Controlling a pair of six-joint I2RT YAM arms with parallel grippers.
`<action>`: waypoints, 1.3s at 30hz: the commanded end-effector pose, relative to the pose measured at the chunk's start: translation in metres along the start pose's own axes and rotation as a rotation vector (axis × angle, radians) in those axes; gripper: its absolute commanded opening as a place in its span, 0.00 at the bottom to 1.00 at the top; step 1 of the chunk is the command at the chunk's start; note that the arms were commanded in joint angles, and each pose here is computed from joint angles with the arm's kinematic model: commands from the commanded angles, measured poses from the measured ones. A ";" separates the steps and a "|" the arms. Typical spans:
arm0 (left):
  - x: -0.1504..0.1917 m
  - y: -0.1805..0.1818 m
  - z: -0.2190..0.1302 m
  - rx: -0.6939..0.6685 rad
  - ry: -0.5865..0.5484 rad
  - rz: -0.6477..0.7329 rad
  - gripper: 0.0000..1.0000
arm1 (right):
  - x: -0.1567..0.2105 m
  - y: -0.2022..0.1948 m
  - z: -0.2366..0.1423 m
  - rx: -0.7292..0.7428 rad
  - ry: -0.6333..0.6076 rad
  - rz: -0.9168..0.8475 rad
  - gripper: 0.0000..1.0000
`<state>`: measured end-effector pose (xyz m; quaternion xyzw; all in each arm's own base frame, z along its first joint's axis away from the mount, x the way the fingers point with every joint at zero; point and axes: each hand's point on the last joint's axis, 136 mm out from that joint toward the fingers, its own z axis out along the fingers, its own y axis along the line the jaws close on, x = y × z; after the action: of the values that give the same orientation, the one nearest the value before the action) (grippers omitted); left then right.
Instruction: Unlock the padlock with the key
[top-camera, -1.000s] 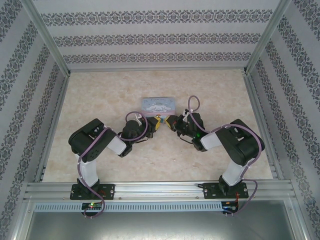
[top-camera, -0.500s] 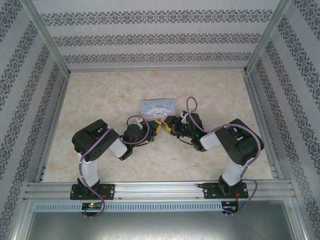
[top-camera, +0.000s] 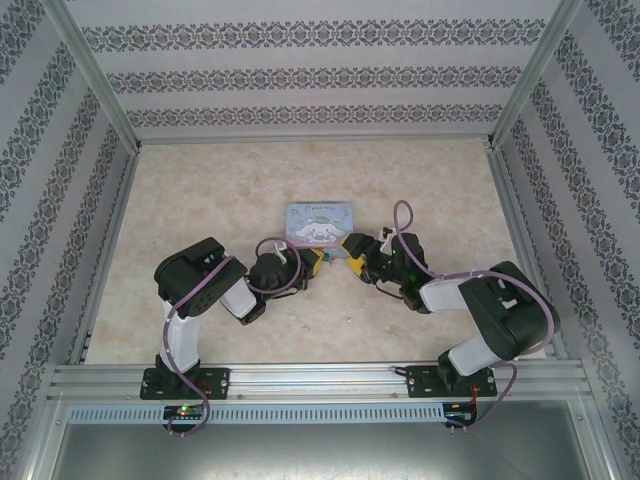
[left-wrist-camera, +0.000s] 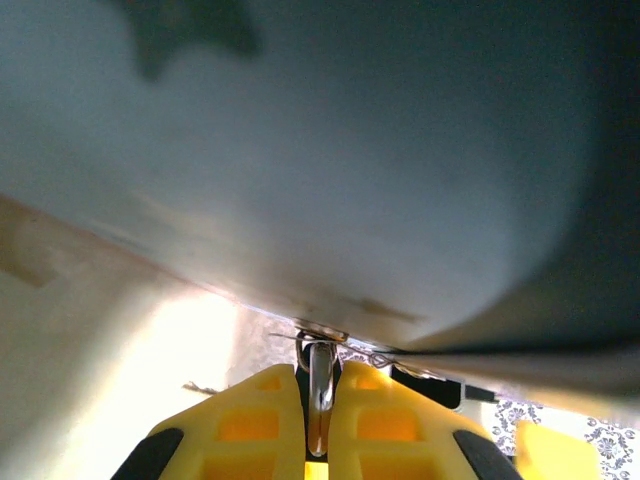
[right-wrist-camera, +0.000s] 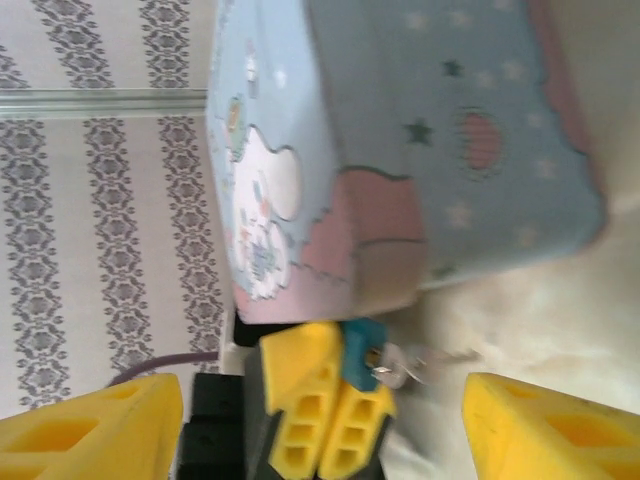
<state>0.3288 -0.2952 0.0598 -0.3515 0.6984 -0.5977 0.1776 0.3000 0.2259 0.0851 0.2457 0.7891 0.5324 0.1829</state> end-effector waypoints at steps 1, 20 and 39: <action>0.000 -0.015 -0.002 0.054 0.010 0.036 0.00 | 0.009 -0.016 -0.010 0.079 0.040 -0.102 0.71; 0.013 -0.018 0.001 -0.015 0.091 0.031 0.00 | 0.029 -0.003 -0.013 0.482 0.164 -1.003 0.42; 0.018 -0.026 -0.001 -0.018 0.121 0.035 0.00 | 0.035 -0.020 0.020 0.638 0.249 -1.186 0.37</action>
<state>0.3164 -0.3028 0.0611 -0.3315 0.7316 -0.5818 0.1277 0.2736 0.2556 0.0591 -0.2393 0.9245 0.1289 0.2672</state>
